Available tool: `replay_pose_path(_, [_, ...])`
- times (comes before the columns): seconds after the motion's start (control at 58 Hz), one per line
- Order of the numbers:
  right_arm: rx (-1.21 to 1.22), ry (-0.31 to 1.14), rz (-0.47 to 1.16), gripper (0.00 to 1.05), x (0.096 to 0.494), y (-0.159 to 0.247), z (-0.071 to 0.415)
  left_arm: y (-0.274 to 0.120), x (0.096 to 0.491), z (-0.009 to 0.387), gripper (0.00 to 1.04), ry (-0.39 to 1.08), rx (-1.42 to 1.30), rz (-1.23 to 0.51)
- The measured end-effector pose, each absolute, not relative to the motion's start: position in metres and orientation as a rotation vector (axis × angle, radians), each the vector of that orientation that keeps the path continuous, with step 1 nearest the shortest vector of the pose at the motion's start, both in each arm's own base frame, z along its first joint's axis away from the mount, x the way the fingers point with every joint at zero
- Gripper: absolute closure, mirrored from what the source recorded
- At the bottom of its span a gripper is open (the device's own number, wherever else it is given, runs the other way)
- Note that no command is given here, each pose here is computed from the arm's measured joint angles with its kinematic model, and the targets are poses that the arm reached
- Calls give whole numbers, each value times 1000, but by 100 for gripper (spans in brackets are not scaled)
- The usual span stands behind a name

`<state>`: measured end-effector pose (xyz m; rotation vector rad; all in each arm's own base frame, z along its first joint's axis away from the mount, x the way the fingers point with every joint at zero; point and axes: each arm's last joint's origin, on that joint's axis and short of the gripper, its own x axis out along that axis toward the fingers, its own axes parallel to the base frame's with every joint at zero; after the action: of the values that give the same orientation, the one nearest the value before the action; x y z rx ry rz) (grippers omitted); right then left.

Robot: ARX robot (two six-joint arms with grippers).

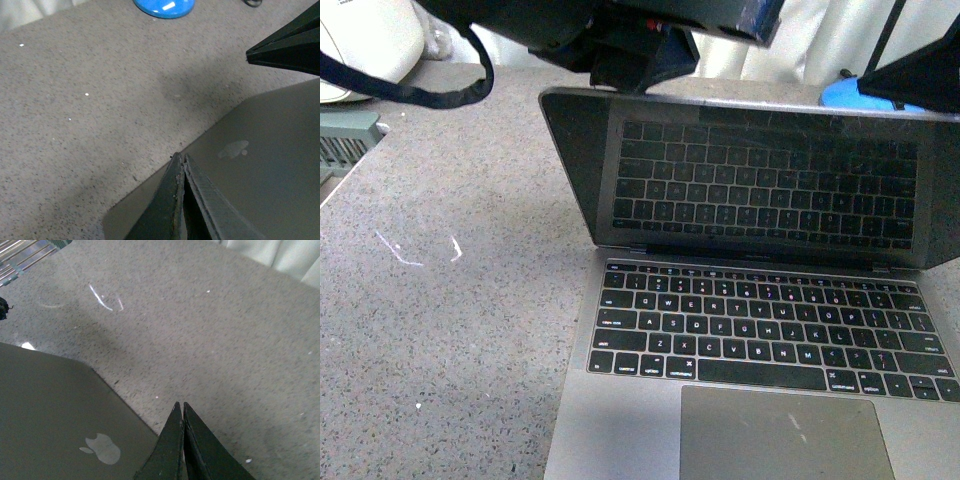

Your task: Close laptop

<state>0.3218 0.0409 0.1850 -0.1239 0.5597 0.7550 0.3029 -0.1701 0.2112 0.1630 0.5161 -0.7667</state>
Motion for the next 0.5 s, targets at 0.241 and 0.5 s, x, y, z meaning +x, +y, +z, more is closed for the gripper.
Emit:
replay_pose_path(0.241, [-50, 651, 710, 104, 292, 42, 176, -166, 273, 201, 101, 582, 170, -835])
replay_pose_path(0.5, [92, 787, 529, 104, 250, 40, 173, -155, 222, 194, 101, 718, 150, -990])
